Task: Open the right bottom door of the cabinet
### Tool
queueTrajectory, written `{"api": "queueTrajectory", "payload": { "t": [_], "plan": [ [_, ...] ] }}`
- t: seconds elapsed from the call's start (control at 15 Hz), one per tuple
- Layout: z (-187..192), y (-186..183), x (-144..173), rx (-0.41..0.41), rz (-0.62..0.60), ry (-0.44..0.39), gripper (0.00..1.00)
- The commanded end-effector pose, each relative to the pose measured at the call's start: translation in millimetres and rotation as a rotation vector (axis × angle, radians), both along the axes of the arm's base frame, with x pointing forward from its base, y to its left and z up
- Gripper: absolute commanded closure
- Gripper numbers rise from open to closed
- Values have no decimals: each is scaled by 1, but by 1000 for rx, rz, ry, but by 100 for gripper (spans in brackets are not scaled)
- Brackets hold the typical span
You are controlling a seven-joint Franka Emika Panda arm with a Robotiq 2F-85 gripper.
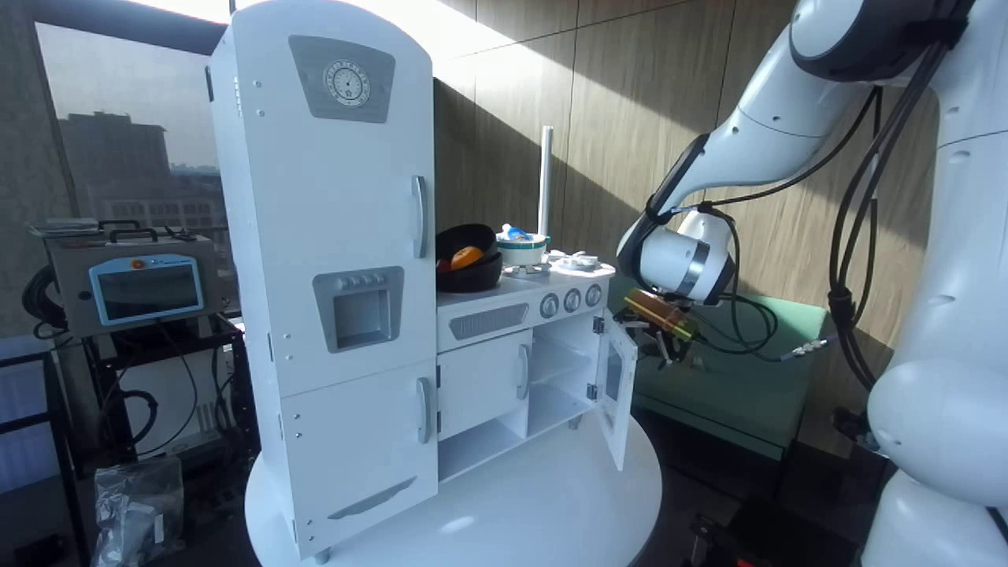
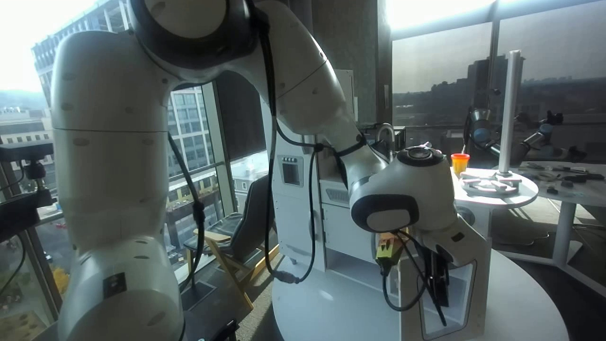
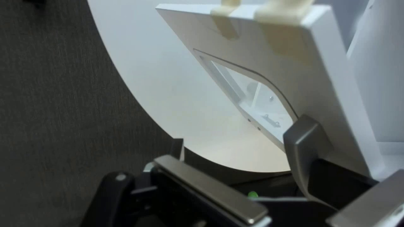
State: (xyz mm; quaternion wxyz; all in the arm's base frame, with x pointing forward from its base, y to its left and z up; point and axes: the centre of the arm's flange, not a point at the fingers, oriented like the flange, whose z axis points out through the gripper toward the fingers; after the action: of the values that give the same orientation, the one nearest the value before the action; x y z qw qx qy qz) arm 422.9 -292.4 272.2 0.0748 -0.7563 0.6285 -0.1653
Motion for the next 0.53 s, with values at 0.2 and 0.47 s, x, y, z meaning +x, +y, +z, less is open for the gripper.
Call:
{"api": "queueTrajectory", "payload": {
  "t": [0.2, 0.47],
  "plan": [
    [44, -11, -21, -342, -32, 91, 0],
    [76, -27, -13, -531, -39, 79, 0]
  ]
}}
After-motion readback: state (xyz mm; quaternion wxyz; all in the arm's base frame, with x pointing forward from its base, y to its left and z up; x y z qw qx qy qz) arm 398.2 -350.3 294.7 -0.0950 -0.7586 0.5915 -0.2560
